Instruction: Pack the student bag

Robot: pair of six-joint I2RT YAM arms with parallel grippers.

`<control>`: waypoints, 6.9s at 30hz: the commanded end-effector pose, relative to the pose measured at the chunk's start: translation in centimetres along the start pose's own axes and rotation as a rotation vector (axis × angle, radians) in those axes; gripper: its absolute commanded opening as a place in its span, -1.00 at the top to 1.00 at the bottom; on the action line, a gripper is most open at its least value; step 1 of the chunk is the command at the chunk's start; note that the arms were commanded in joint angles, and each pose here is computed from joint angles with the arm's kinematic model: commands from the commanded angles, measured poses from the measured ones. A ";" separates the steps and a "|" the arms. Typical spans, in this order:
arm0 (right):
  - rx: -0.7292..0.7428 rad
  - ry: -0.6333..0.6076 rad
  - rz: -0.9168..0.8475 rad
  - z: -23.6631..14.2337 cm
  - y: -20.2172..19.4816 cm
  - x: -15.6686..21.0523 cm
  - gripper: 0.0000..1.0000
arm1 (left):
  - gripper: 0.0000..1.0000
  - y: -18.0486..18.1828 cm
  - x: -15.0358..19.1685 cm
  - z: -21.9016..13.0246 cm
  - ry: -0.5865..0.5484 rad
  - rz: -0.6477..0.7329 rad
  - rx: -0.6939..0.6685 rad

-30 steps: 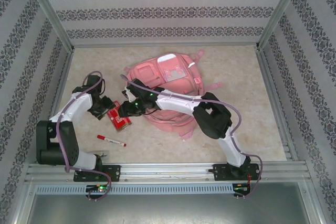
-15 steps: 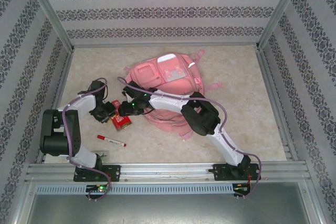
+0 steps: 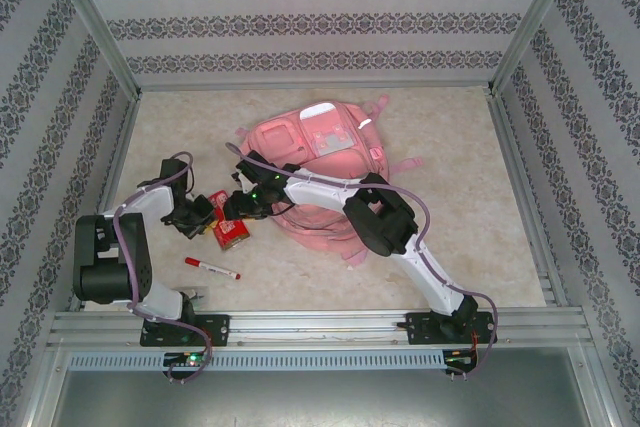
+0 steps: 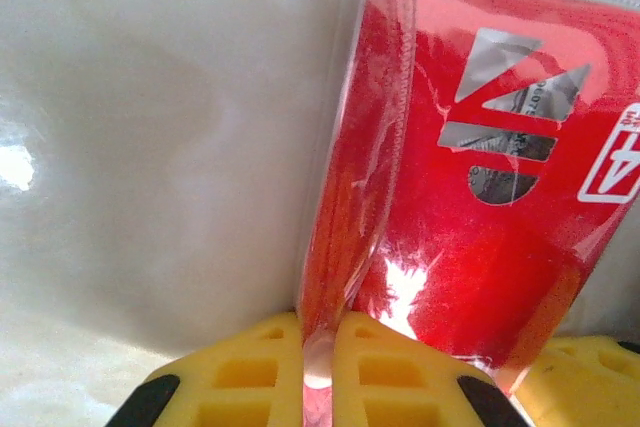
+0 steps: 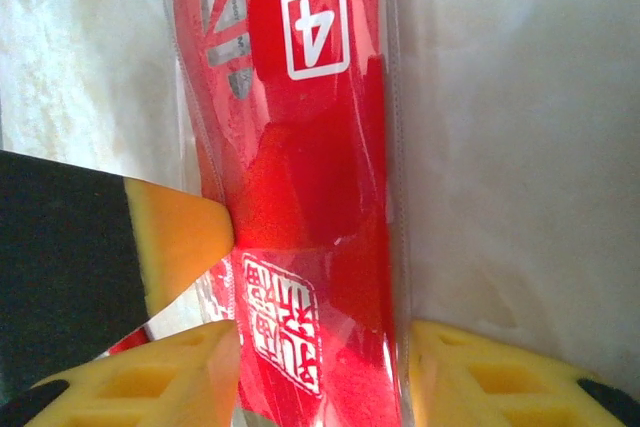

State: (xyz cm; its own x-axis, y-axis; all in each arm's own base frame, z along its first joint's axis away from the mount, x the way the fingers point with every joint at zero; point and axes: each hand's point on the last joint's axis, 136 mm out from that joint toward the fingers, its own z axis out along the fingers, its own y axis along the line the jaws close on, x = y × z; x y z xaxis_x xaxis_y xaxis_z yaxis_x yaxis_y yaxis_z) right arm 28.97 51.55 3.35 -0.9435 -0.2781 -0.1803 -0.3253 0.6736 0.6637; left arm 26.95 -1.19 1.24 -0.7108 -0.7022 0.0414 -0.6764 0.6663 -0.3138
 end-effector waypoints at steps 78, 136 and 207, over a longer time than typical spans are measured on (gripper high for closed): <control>0.363 -0.978 0.550 -47.9 -23.2 6.8 1.00 | -0.44 -27.2 16.1 1.2 -0.279 1.805 -0.087; -0.246 -0.614 0.662 -33.5 -14.9 4.9 1.00 | 1.00 -41.1 14.0 -18.2 -0.669 1.489 0.495; -0.412 -0.966 0.745 -21.0 -14.4 -14.7 0.78 | 1.00 -36.3 12.0 -21.4 -0.952 1.538 0.423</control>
State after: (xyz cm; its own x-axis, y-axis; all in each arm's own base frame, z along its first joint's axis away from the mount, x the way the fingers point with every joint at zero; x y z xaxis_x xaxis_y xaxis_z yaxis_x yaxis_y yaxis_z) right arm 48.14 30.51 10.47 -0.6283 0.7769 0.0395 0.2437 0.1484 0.9584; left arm 38.61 -26.49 22.97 -0.3446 0.5895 -0.7306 0.5987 0.7374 0.3127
